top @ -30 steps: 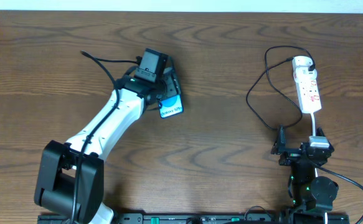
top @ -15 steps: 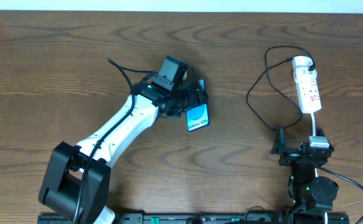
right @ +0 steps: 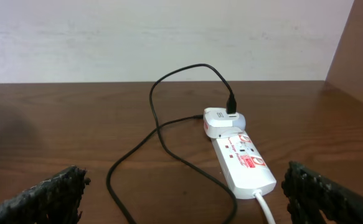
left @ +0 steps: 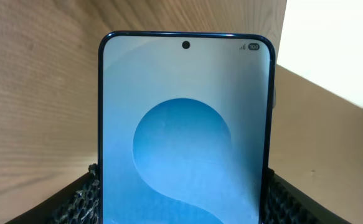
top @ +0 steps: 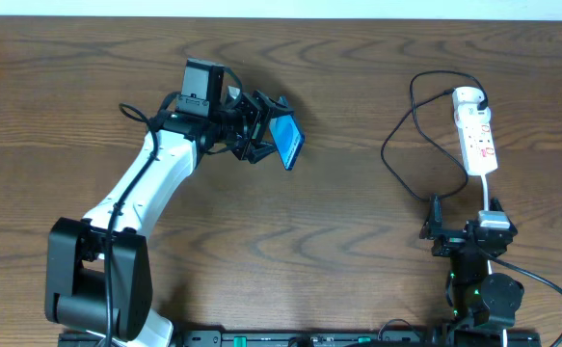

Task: Plug charger to phone and switch on socket
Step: 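Grasp the phone's top edge with the left gripper and lift it upright, then reach the right gripper toward the phone held by the left gripper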

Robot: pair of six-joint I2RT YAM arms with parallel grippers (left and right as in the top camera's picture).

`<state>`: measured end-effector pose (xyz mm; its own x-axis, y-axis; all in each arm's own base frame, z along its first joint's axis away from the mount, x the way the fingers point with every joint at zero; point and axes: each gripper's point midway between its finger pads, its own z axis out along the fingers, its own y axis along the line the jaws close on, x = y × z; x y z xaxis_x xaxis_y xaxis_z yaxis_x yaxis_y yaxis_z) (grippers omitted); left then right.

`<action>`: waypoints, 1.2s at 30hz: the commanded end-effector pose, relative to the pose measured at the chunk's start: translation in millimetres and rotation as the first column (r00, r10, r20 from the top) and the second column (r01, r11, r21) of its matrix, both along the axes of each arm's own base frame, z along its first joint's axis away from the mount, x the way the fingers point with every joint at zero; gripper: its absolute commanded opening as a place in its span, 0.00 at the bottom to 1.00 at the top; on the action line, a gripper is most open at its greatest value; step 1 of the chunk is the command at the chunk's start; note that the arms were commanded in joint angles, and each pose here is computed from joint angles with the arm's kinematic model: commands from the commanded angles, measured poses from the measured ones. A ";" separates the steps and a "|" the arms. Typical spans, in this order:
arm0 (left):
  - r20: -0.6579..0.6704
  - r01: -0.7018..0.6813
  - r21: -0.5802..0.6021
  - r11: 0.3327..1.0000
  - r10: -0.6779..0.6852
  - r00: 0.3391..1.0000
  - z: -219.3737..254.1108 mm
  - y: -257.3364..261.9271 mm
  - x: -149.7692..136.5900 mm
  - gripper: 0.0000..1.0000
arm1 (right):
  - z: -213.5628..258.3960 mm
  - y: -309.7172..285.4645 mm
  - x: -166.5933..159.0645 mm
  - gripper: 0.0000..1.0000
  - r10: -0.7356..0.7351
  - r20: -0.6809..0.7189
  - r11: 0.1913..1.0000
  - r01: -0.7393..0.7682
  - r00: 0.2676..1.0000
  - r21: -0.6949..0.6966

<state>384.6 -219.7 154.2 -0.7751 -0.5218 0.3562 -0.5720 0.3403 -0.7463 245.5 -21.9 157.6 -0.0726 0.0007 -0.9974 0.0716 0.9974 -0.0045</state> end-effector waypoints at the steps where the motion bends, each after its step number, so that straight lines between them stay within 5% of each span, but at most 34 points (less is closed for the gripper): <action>1: -0.065 -0.024 -0.082 0.996 0.019 0.998 16.0 -5.6 -5.2 0.67 | -0.7 -0.3 -0.2 0.99 0.000 -0.001 1.000 0.000 1.000 -0.004; 11: -0.074 -0.027 -0.110 0.994 0.019 0.997 20.8 -8.3 -4.2 0.67 | -0.2 1.2 -0.1 0.99 0.009 0.001 1.000 -0.009 1.000 -0.002; 14: -0.075 -0.023 -0.115 0.993 0.014 0.997 21.5 -8.9 -5.1 0.67 | 1.2 13.3 0.4 0.99 0.069 0.015 0.990 -0.070 0.997 0.123; 17: -0.076 -0.023 -0.115 0.993 0.014 0.997 21.5 -8.9 -5.1 0.67 | 3.3 29.5 -0.4 0.99 0.127 0.042 0.855 -0.131 0.991 0.503; 18: -0.075 -0.022 -0.116 0.993 0.014 0.997 21.6 -9.0 -5.1 0.67 | 5.1 44.4 -2.5 0.99 0.185 0.053 0.671 -0.165 0.981 0.723; 20: -0.075 -0.023 -0.115 0.993 0.014 0.997 21.4 -8.9 -5.1 0.67 | 6.3 52.3 -4.1 0.99 0.213 0.055 0.522 -0.161 0.976 0.838; 22: -0.075 -0.026 -0.112 0.993 0.018 0.997 21.1 -8.5 -4.5 0.67 | 14.0 35.2 -0.7 0.99 0.108 0.085 0.493 -0.127 0.991 0.861; 25: -0.068 -0.025 -0.114 0.993 0.017 0.998 22.0 -8.8 -3.7 0.67 | 34.8 13.2 0.4 0.99 -0.014 0.170 0.554 -0.133 0.985 0.822; 27: -0.068 -0.024 -0.114 0.993 0.017 0.998 22.0 -8.9 -3.7 0.67 | 47.7 24.6 -0.1 0.99 0.068 0.221 0.671 -0.208 0.973 0.712; 31: -0.067 -0.025 -0.114 0.993 0.018 0.998 22.0 -8.7 -3.5 0.67 | 71.5 42.6 10.0 0.99 0.191 0.158 0.750 -0.248 0.969 0.614; 36: -0.058 -0.029 -0.110 0.993 0.023 0.998 22.2 -8.3 -1.5 0.67 | 138.5 79.0 47.4 0.99 0.344 0.050 0.737 -0.302 0.938 0.604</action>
<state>385.9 -225.7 163.7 -0.7225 -0.5219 0.4534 -0.6397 0.2557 -0.7249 279.8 34.9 268.2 -0.1714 0.6149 -0.7697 -0.1744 0.7500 0.6380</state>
